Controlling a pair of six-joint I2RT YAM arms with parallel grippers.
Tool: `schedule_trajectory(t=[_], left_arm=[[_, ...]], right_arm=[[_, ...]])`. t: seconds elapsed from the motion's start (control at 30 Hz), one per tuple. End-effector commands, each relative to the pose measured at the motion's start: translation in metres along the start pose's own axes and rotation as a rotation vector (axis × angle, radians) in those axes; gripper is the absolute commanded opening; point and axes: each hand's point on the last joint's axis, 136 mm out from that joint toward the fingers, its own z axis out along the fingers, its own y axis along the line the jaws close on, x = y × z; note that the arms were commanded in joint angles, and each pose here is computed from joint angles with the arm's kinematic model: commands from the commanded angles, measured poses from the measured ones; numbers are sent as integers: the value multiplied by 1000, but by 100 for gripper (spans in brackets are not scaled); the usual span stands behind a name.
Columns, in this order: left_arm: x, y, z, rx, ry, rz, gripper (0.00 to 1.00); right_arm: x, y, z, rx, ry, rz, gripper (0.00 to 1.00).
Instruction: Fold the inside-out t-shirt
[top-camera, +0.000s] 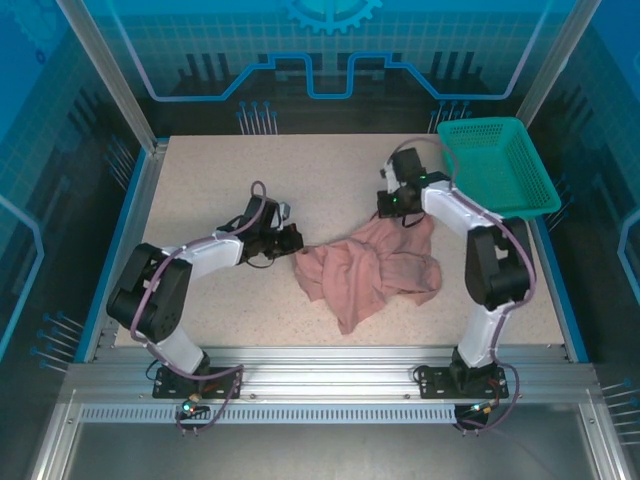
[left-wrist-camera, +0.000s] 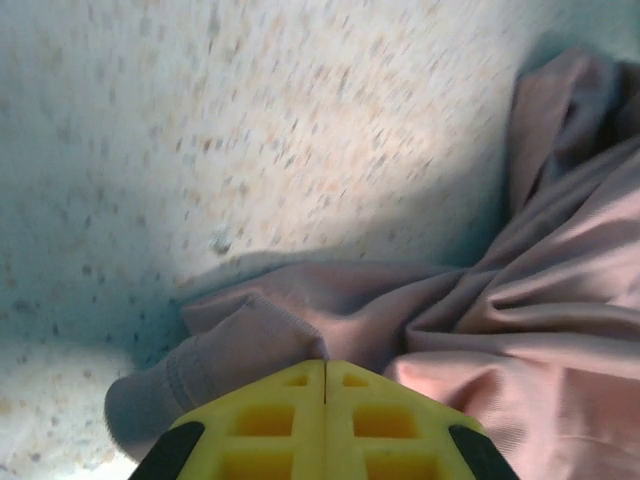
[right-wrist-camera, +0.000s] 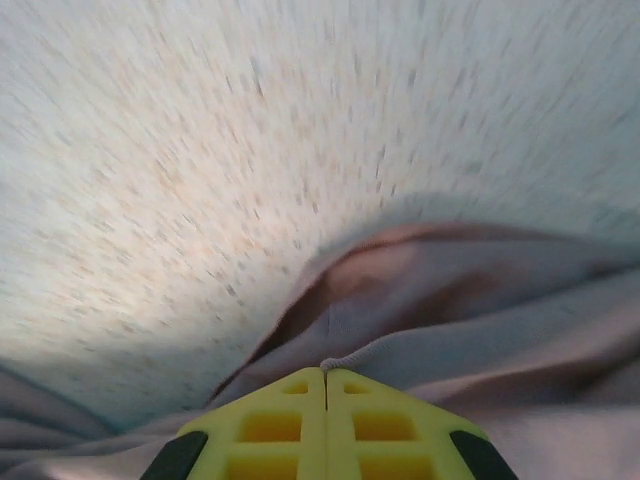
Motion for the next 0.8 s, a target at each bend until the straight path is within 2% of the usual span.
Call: schedule_trajectory(t=[0.0, 0.17, 0.27, 0.33, 0.43, 0.53, 0.6, 0.63, 0.67, 0.77], left_arm=[[-74, -50, -55, 88, -272, 122, 0], [-130, -113, -150, 163, -583, 288, 0], [-134, -134, -199, 200, -712, 369, 0], [-123, -135, -215, 215, -739, 400, 0], [-91, -125, -222, 248, -718, 414, 0], [-44, -99, -205, 257, -621, 415, 0], [-12, -75, -183, 246, -526, 395, 13], [6, -61, -169, 235, -469, 379, 21], [23, -47, -154, 219, -410, 351, 25], [56, -24, -130, 204, -294, 273, 36]], right_arm=[[-83, 13, -94, -71, -329, -28, 0], [-124, 21, -206, -106, -604, -64, 0], [-120, 24, -255, -93, -699, -90, 0], [-104, 21, -270, -80, -714, -89, 0], [-61, 14, -268, -59, -695, -66, 0], [-2, -1, -244, -24, -625, -11, 0], [42, -13, -217, 0, -553, 47, 7], [69, -20, -196, 12, -499, 81, 14], [98, -26, -176, 19, -442, 121, 23], [144, -24, -147, -22, -365, 173, 37]])
